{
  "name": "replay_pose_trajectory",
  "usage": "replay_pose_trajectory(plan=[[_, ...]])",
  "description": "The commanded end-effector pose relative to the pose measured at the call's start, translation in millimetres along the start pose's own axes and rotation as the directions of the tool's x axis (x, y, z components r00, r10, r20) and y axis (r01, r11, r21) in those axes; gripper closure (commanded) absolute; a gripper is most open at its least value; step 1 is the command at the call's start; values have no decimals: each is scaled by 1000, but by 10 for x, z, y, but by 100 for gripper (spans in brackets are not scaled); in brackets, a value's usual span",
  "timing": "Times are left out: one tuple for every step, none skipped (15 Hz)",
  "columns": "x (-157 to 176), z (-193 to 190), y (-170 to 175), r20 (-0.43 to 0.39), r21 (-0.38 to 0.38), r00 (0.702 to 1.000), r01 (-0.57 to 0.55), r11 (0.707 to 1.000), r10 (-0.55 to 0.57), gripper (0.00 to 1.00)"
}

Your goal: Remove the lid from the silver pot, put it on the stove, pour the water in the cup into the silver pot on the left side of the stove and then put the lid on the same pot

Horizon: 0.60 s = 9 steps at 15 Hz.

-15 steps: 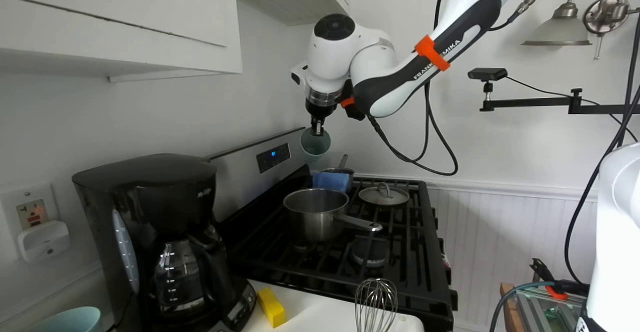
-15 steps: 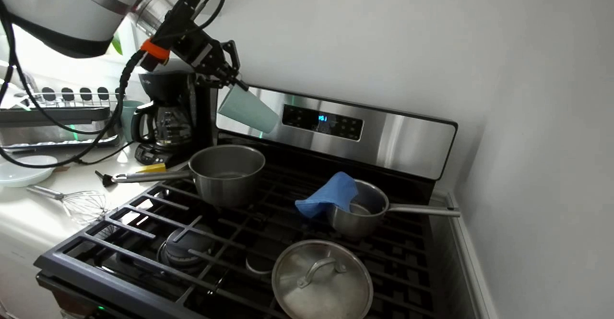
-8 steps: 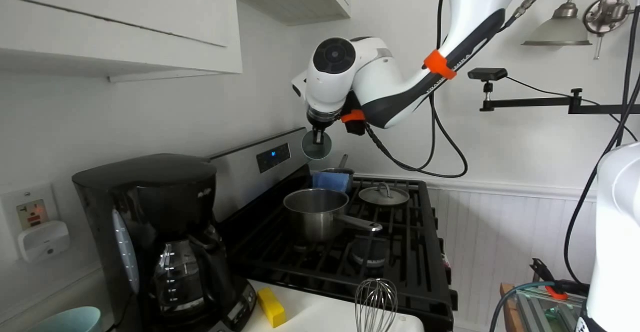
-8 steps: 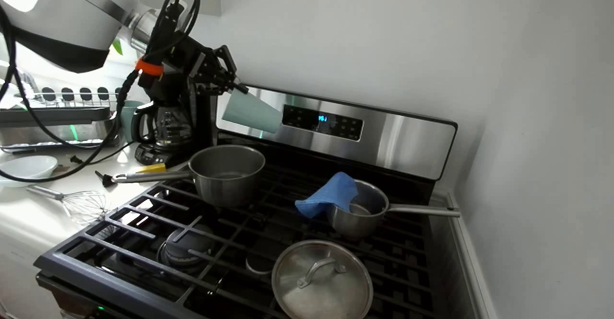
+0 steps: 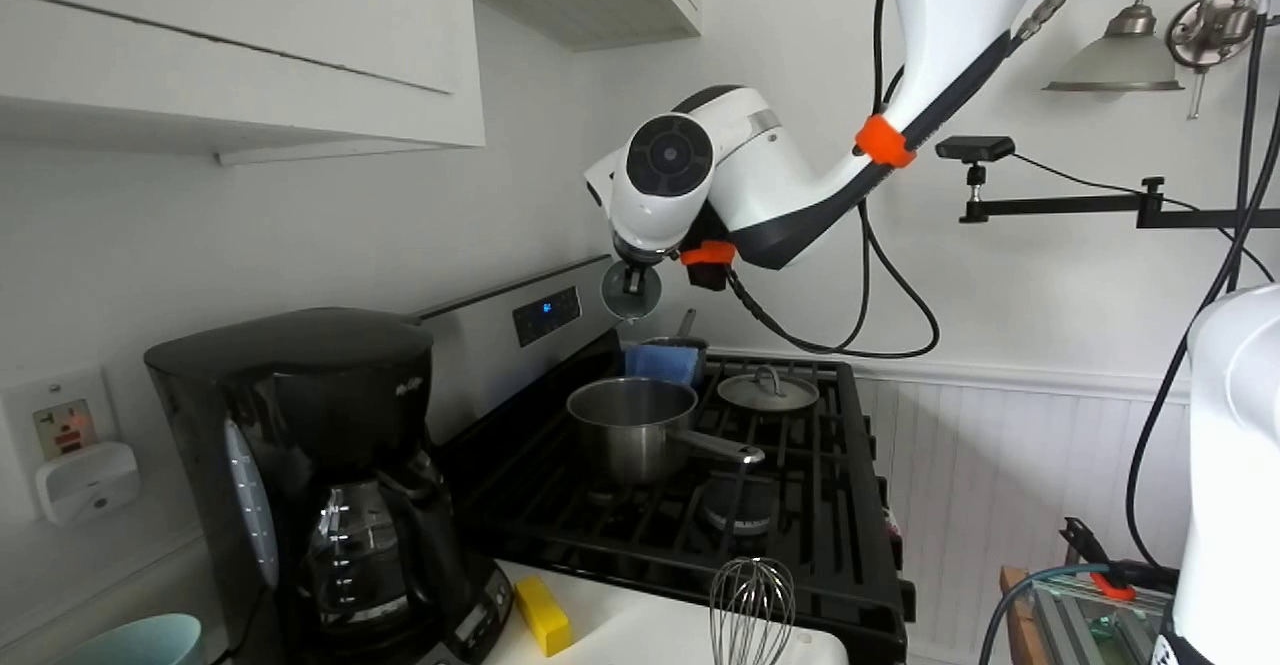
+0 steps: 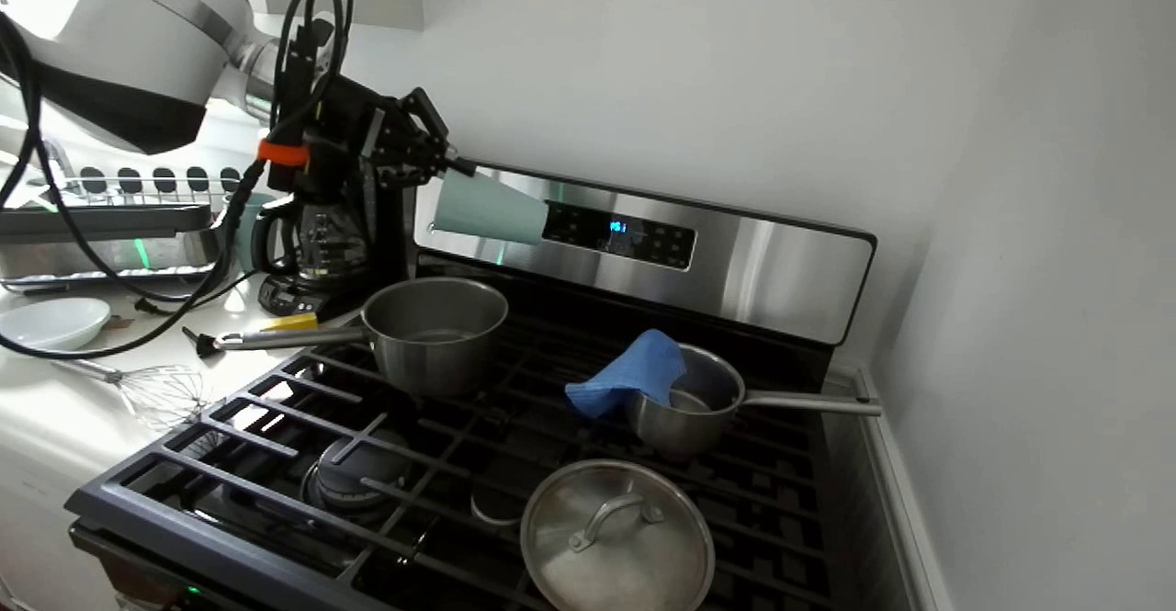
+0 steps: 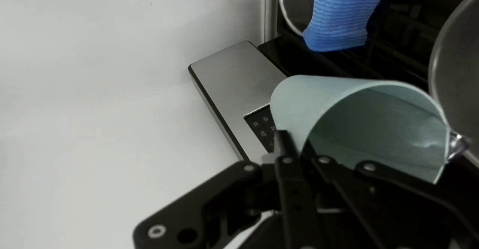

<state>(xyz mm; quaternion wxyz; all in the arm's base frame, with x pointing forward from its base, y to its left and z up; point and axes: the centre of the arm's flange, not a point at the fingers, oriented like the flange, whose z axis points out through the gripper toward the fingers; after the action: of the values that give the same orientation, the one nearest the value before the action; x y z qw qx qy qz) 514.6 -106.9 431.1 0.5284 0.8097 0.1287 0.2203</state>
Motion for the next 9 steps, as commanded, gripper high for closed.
replay_pose_trajectory(plan=[[4, -51, -88, -35, -66, 999, -37, 997, 35, 99], [12, -59, -93, -43, -77, 998, -44, 996, 41, 99], [17, -62, -99, -49, -89, 998, -48, 995, 44, 99], [24, -69, -101, -55, -98, 997, -51, 994, 46, 99], [23, -70, -103, -56, -102, 997, -50, 994, 45, 99], [23, -70, -106, -55, -105, 997, -51, 993, 46, 99], [21, -65, -110, -55, -111, 998, -49, 993, 43, 99], [19, -64, -111, -56, -116, 998, -46, 992, 40, 99], [15, -63, -113, -58, -120, 998, -45, 992, 38, 99]])
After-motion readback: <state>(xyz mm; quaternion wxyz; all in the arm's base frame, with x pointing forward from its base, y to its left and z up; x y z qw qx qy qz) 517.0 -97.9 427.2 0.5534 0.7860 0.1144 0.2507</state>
